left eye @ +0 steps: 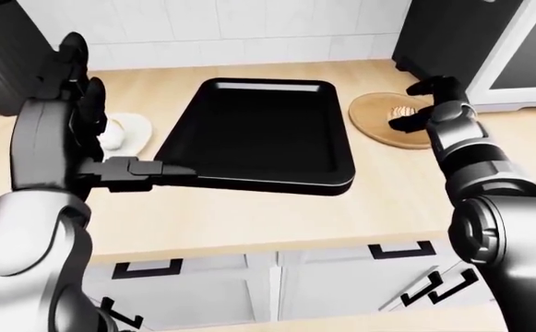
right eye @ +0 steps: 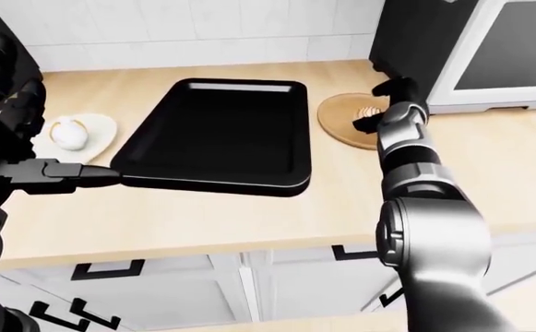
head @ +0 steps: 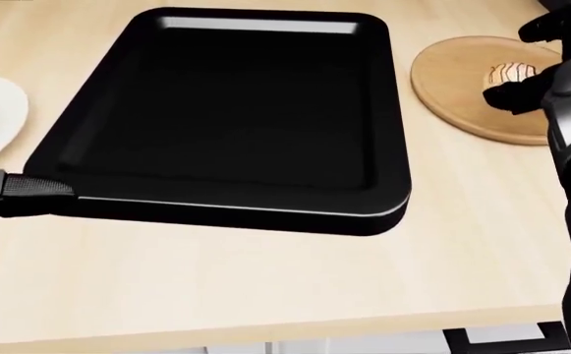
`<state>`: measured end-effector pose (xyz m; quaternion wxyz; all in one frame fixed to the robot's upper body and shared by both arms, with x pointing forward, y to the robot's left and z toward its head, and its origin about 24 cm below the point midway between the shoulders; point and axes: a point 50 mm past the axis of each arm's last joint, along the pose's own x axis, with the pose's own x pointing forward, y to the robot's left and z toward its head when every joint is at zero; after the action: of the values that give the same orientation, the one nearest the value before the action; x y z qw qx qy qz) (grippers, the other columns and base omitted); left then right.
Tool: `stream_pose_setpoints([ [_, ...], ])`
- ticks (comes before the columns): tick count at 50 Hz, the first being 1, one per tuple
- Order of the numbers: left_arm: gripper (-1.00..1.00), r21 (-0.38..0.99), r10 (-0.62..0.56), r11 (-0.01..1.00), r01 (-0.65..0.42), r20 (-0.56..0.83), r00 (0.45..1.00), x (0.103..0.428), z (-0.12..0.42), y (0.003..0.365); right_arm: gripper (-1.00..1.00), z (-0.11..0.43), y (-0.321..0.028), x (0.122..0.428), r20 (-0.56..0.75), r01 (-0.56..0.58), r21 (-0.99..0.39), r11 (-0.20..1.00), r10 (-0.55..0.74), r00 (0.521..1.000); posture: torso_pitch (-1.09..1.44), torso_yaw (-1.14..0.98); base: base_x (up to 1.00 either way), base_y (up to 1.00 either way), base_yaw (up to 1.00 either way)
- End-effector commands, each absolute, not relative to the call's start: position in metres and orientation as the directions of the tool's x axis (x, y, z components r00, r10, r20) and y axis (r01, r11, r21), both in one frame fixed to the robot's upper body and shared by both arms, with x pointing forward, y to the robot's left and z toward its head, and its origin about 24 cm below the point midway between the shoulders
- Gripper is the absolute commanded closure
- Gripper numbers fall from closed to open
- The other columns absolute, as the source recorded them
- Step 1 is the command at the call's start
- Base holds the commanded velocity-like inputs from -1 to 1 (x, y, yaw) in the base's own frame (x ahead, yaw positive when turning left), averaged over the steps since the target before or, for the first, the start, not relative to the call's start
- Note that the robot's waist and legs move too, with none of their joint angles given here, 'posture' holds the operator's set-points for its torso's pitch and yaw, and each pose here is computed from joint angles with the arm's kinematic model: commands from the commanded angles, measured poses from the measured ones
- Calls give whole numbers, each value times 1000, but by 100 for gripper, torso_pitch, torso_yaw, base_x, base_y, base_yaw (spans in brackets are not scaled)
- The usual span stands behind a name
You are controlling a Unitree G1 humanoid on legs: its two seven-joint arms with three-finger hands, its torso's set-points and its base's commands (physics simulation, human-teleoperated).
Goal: Move the dessert items from the plate to the tray.
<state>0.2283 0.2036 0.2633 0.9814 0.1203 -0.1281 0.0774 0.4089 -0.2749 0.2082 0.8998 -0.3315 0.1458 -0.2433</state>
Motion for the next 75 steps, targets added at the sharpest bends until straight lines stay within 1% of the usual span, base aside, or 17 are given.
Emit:
stream_pose_setpoints([
  [1,-100,219,122,954,-204,339,933,223,274,203,-15,239,-270,413,9,393,-654,647,-513,859,0,0,0,0,0],
  [12,-100,217,124,954,-208,345,930,220,275,204,-7,235,-267,414,14,372,-685,626,-500,866,0,0,0,0,0],
  [18,-100,215,126,954,-209,346,930,219,276,205,8,234,-265,414,19,367,-695,619,-494,869,0,0,0,0,0],
  [25,-100,213,126,954,-210,349,929,218,277,206,13,230,-262,415,14,342,-718,606,-479,877,0,0,0,0,0],
  [29,-100,213,129,954,-212,350,928,218,277,206,20,230,-262,415,19,341,-724,600,-476,879,0,0,0,0,0],
  [31,-100,212,128,954,-212,350,928,218,277,206,27,230,-261,416,21,339,-728,597,-474,880,0,0,0,0,0],
  [34,-100,211,129,954,-212,350,928,218,277,207,44,230,-261,416,26,340,-727,596,-472,881,0,0,0,0,0],
  [39,-100,212,130,954,-213,348,928,217,275,206,53,232,-259,416,38,343,-726,596,-464,885,0,0,0,0,0],
  [41,-100,211,131,954,-214,348,928,217,275,207,73,231,-258,417,42,346,-726,595,-463,885,0,0,0,0,0],
  [42,-100,212,132,953,-215,348,928,217,275,207,87,231,-258,417,45,348,-727,592,-464,885,0,0,0,0,0],
  [44,-100,212,132,953,-215,348,928,217,275,207,100,232,-258,417,46,348,-726,593,-463,885,0,0,0,0,0],
  [54,-100,213,134,953,-216,344,929,219,274,207,100,236,-258,417,58,364,-704,610,-462,885,0,0,0,0,0],
  [66,-100,212,133,953,-214,343,930,219,274,206,100,255,-256,418,87,387,-672,632,-451,888,0,0,0,0,0],
  [75,-100,211,132,954,-214,345,929,218,276,207,100,280,-235,422,142,373,-672,640,-383,913,0,0,0,0,0],
])
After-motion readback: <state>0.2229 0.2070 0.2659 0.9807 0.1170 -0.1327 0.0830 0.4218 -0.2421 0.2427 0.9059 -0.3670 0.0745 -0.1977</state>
